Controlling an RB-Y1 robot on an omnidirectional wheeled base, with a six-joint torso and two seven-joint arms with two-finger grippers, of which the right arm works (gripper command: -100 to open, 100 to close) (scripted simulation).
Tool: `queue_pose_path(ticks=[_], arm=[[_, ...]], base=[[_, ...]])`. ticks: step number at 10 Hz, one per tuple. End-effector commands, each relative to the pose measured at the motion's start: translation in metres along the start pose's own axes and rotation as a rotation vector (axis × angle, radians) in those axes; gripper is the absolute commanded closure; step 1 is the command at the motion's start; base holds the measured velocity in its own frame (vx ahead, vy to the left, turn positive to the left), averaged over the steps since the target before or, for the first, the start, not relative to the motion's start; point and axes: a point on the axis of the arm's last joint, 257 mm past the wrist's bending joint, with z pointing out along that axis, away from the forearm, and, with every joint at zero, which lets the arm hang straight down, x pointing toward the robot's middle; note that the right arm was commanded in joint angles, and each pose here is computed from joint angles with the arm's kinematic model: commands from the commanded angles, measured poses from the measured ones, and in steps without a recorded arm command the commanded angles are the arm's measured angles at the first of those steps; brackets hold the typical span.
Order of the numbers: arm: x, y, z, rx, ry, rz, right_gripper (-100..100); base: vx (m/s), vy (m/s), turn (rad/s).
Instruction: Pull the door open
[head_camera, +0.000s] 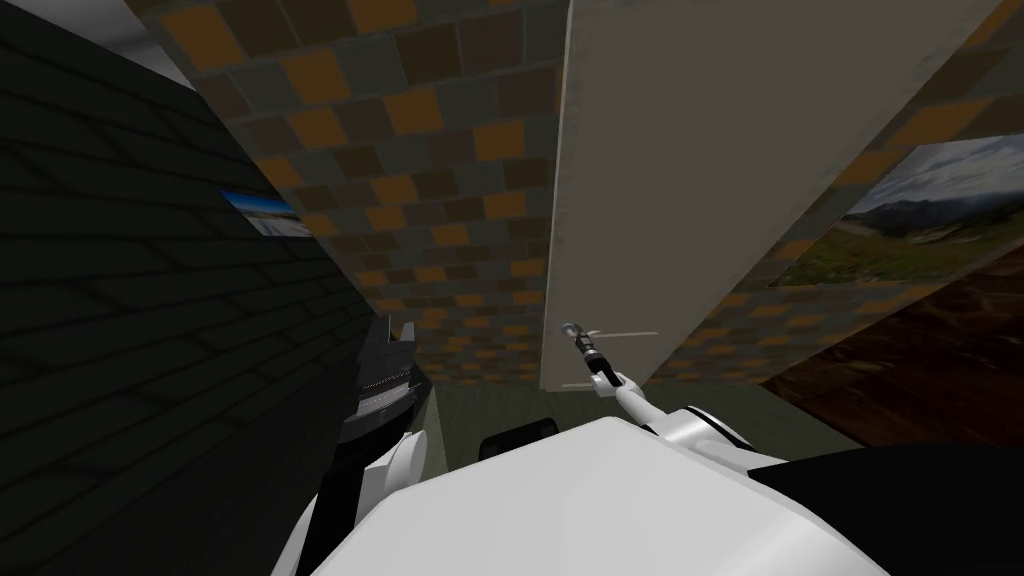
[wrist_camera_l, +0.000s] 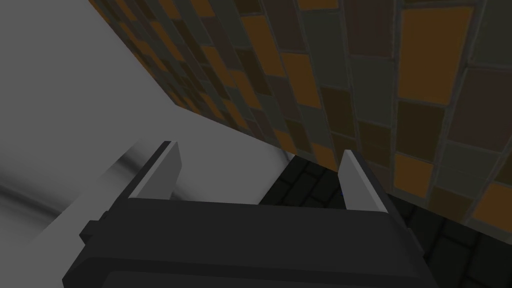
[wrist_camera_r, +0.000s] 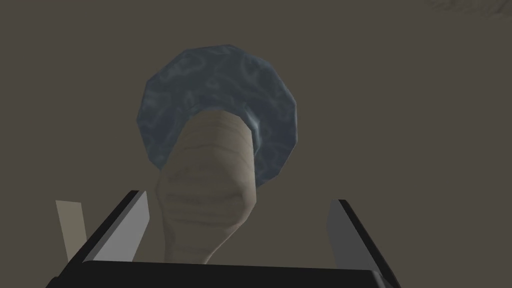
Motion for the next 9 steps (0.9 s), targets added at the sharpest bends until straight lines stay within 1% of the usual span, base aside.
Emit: queue_pose_path(ticks=[1,2,3,8,9], arm=[[-0.0045,-0.0054,-0.0026,0.009,-0.006,-0.001,-100],[-0.0028,-0.0019,-0.0007,0.002,-0.003,0.001,-100],[-0.0028,-0.0019,-0.0007,0.002,-0.003,0.001,100],[-0.0028,-0.0019,-0.0007,0.002,-0.003,0.001,100],[-0.0003,-0.0028,-0.0028,0.003,0.015,0.002,100]], base=[[0.045,-0.002,-0.012],[0.017,0.000,-0.001],[0.006,0.000,0.002],[-0.002,0.000,0.002],[-0.118,-0.035,0.105]])
